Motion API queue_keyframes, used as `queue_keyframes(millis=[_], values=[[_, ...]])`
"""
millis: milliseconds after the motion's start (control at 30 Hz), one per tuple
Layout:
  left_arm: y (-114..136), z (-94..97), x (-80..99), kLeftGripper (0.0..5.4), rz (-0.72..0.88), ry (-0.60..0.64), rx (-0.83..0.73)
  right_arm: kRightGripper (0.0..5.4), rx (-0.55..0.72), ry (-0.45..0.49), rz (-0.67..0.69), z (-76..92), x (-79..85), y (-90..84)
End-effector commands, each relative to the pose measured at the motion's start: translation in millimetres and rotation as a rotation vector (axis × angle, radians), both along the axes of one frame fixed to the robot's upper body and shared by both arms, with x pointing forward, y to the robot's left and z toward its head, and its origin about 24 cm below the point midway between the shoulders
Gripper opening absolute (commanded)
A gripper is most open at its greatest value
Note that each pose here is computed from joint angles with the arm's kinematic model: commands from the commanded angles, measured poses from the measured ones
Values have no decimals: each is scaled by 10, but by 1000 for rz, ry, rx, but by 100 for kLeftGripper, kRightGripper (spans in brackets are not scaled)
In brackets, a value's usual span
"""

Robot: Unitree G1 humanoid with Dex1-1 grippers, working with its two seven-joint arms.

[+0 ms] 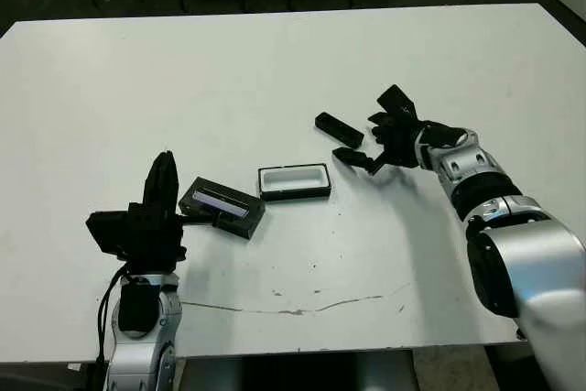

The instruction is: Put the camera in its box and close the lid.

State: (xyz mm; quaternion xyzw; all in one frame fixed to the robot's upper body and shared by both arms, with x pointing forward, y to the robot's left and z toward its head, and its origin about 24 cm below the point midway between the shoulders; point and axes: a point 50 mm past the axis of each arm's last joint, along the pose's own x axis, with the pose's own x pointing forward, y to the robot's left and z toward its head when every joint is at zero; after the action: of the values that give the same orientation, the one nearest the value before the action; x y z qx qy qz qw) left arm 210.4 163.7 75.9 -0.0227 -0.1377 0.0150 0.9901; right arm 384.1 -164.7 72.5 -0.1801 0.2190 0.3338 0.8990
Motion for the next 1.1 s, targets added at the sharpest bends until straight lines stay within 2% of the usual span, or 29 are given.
queue_keyframes(millis=[33,433,667,833,1000,1100], values=[[14,-74,-22,0,-4,36,7,456,14,54,-28,-166,-71,14],[15,-74,-23,0,5,40,13,237,60,158,26,-226,-124,77],[19,-67,-25,0,10,44,16,111,-3,194,79,-207,-130,61],[15,-58,-24,0,13,42,17,53,-54,169,92,-168,-109,34],[0,-54,-20,0,6,42,5,48,-34,32,-7,-91,-41,-20],[-3,-48,-17,0,4,34,17,48,13,-43,-75,29,19,-56]])
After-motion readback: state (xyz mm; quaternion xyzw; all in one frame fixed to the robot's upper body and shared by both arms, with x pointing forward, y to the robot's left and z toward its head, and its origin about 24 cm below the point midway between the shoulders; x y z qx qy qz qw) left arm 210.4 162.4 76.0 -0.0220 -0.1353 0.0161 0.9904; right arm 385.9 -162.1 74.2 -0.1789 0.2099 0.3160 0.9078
